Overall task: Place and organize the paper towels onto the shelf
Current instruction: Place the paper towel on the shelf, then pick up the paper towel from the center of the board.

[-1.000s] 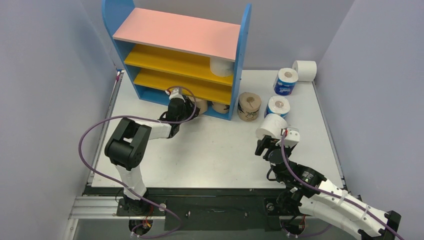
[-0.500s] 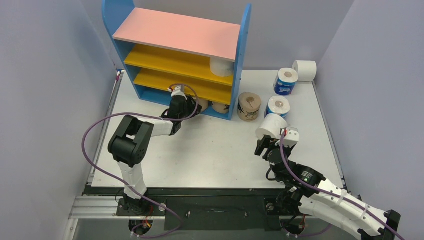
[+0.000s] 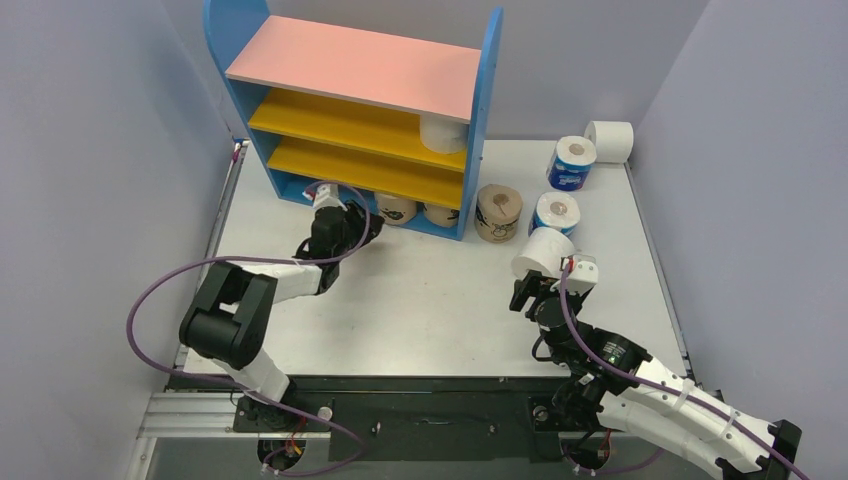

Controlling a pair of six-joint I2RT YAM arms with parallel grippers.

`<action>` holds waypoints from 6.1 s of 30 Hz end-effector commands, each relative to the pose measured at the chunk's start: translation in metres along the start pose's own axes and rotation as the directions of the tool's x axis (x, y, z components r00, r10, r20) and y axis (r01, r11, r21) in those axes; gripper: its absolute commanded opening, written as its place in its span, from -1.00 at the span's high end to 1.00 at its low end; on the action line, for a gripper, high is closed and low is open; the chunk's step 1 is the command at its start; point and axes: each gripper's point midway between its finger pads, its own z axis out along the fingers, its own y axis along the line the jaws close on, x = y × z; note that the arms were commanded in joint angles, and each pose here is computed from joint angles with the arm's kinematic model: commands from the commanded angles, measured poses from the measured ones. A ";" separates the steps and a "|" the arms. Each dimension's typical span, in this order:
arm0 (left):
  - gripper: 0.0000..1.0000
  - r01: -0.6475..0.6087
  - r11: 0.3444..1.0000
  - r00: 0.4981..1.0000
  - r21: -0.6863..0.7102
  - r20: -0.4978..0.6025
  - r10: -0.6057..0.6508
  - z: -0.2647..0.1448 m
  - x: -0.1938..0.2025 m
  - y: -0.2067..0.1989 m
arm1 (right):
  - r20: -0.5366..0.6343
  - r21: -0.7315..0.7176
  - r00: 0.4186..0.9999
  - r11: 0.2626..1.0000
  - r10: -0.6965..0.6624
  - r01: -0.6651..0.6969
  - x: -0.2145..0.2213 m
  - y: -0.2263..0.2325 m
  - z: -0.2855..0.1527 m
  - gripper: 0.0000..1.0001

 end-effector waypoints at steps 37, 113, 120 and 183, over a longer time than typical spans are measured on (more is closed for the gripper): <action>0.51 0.538 0.819 0.818 0.200 0.110 -0.564 0.060 -0.050 0.021 | 0.033 0.012 0.999 1.000 0.019 -0.019 -0.010 -0.002 0.000 -0.40; -0.93 -0.245 0.959 0.964 -0.141 0.069 0.256 -0.142 -0.005 -0.020 | 0.133 0.097 0.988 0.991 0.082 -0.095 -0.055 -0.002 -0.003 -0.70; -0.93 -0.241 0.932 0.971 -0.271 -0.064 0.232 -0.157 0.012 0.004 | 0.121 0.191 0.991 0.978 0.062 -0.085 -0.077 0.016 0.022 -0.68; -0.93 0.000 0.998 0.991 -0.062 -0.136 -0.009 -0.170 0.073 0.012 | -0.264 0.281 0.918 0.934 0.296 -0.221 -0.043 0.024 0.250 -0.14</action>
